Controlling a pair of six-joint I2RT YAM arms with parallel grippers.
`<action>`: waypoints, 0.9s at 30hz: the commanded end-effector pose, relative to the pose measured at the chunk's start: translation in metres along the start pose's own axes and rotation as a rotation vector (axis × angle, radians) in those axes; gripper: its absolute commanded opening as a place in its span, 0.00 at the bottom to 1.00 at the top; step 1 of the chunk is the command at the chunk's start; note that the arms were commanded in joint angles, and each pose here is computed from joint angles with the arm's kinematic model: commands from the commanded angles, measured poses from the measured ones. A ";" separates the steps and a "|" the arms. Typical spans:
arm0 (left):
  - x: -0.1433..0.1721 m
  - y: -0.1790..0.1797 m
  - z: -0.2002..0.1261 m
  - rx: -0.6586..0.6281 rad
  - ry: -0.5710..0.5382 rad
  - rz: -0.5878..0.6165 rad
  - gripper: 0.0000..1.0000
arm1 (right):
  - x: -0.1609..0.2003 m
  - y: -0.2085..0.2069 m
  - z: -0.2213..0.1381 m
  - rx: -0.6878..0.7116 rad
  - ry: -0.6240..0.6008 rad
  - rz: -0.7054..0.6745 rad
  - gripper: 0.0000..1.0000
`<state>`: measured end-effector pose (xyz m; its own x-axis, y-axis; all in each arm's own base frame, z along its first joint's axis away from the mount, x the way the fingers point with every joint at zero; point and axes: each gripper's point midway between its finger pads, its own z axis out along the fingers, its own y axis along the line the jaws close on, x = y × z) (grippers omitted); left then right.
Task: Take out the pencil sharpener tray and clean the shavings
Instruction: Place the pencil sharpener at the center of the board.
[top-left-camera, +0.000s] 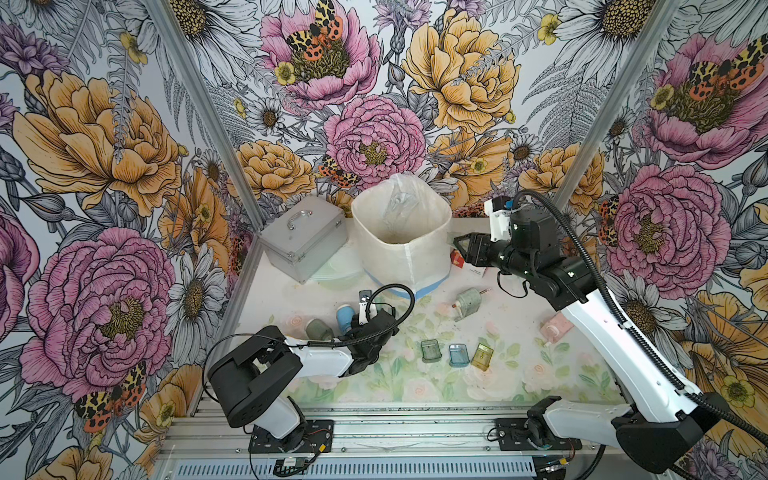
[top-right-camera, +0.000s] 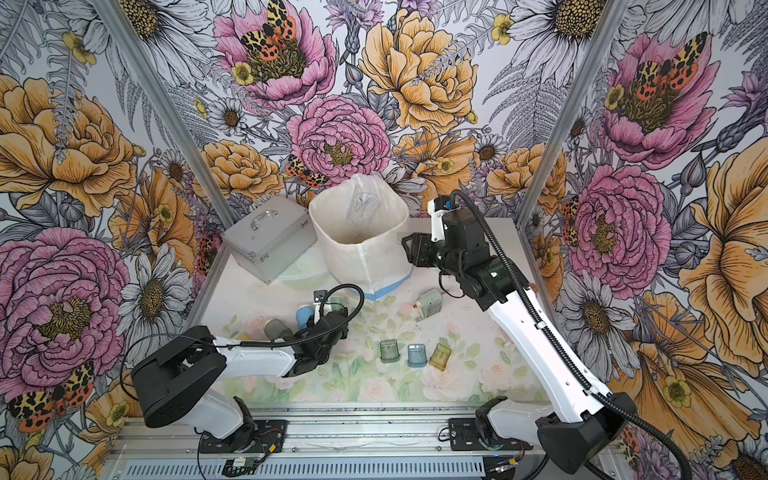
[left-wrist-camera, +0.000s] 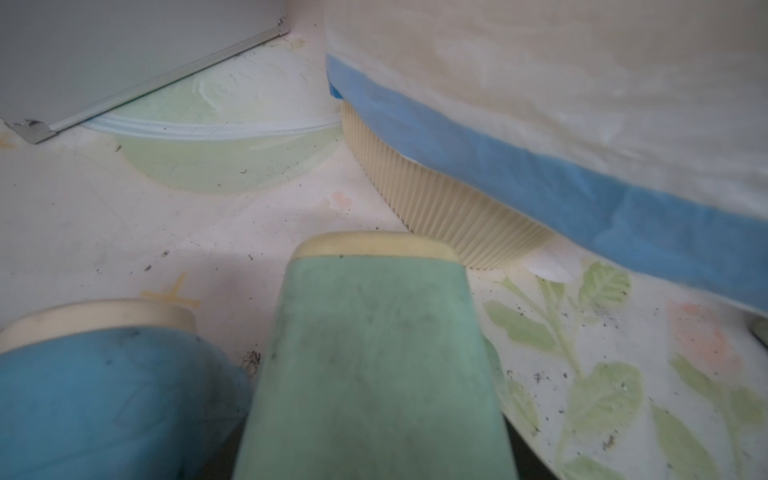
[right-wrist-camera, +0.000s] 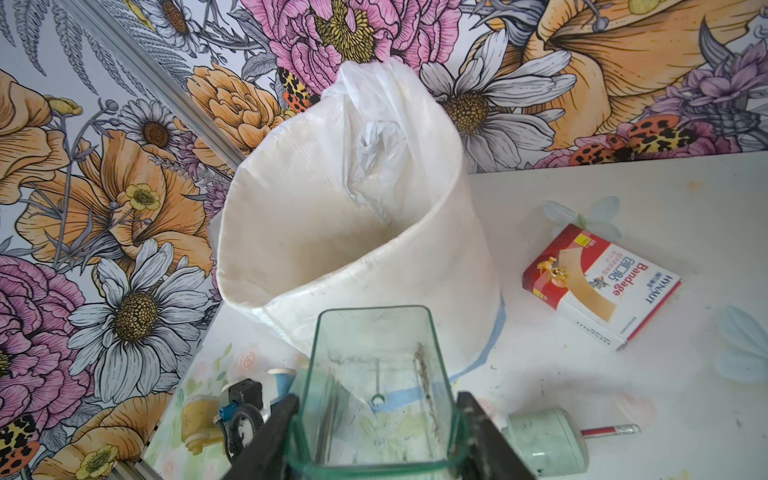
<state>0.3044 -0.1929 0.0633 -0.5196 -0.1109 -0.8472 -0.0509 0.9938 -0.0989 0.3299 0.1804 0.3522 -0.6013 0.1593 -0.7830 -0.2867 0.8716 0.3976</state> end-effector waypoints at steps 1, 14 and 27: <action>-0.006 -0.004 -0.001 0.010 -0.044 -0.061 0.23 | -0.007 -0.010 -0.013 0.042 -0.054 -0.007 0.34; 0.005 -0.001 0.004 -0.008 -0.020 -0.126 0.60 | -0.006 -0.017 -0.023 0.062 -0.073 -0.004 0.34; 0.009 -0.009 0.008 -0.002 0.013 -0.109 0.68 | -0.003 -0.024 -0.035 0.079 -0.094 0.005 0.34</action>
<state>0.3053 -0.1977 0.0508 -0.5253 -0.2020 -0.8266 -0.1055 0.9794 -0.1723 0.3145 0.1519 0.3562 -0.5573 0.1951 -0.8070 -0.2354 0.8950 0.3790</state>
